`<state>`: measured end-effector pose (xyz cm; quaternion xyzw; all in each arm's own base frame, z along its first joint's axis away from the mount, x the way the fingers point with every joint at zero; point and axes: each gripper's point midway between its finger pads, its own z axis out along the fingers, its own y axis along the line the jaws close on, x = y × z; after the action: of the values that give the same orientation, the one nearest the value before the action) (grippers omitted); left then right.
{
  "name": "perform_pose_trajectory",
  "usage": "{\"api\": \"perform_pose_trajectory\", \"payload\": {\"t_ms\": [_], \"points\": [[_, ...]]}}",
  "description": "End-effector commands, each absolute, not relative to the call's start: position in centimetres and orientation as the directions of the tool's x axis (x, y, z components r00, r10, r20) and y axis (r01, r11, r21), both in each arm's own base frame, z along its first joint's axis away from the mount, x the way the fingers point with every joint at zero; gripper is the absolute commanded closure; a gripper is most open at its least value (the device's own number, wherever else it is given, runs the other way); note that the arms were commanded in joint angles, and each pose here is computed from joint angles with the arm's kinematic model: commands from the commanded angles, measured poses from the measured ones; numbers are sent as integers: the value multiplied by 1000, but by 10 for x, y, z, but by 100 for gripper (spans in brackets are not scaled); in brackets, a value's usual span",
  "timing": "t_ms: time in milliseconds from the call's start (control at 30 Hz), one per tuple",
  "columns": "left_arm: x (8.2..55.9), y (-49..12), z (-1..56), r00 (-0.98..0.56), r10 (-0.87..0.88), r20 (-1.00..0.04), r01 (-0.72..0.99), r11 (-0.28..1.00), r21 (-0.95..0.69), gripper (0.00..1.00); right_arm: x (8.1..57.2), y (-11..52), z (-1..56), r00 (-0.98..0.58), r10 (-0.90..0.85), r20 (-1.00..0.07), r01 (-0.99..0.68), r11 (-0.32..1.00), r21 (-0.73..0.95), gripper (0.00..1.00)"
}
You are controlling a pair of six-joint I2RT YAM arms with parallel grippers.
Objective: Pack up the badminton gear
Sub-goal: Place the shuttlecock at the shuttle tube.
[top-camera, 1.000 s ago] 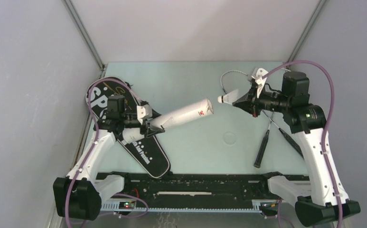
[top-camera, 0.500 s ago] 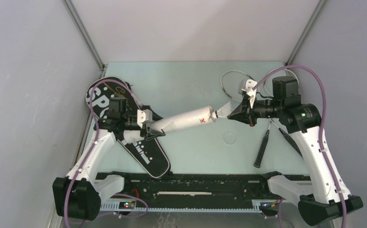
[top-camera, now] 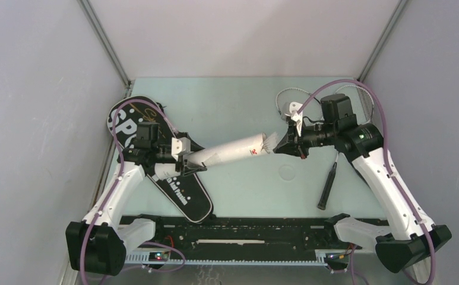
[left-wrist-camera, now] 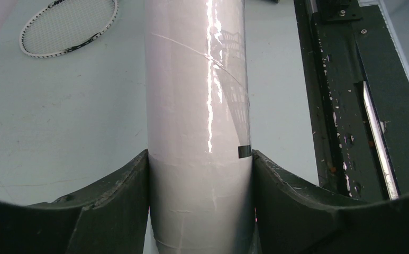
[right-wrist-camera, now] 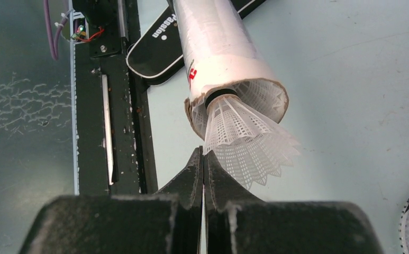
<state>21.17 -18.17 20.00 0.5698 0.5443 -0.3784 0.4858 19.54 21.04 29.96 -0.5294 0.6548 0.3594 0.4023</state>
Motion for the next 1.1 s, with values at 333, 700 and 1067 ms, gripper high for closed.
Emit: {"api": "perform_pose_trajectory", "payload": {"t_ms": [333,700,1067], "points": [[213,-190,236,240,188,-952,969,13,247,61,197,231,294,-104,-391,-914,-992,103,69,65],[214,-190,236,243,190,-951,968,15,250,61,182,220,305,-64,-327,-943,-998,18,61,25],[216,-190,238,223,192,-956,973,21,231,62,169,221,299,-74,-330,-941,-996,-21,86,7]]}}
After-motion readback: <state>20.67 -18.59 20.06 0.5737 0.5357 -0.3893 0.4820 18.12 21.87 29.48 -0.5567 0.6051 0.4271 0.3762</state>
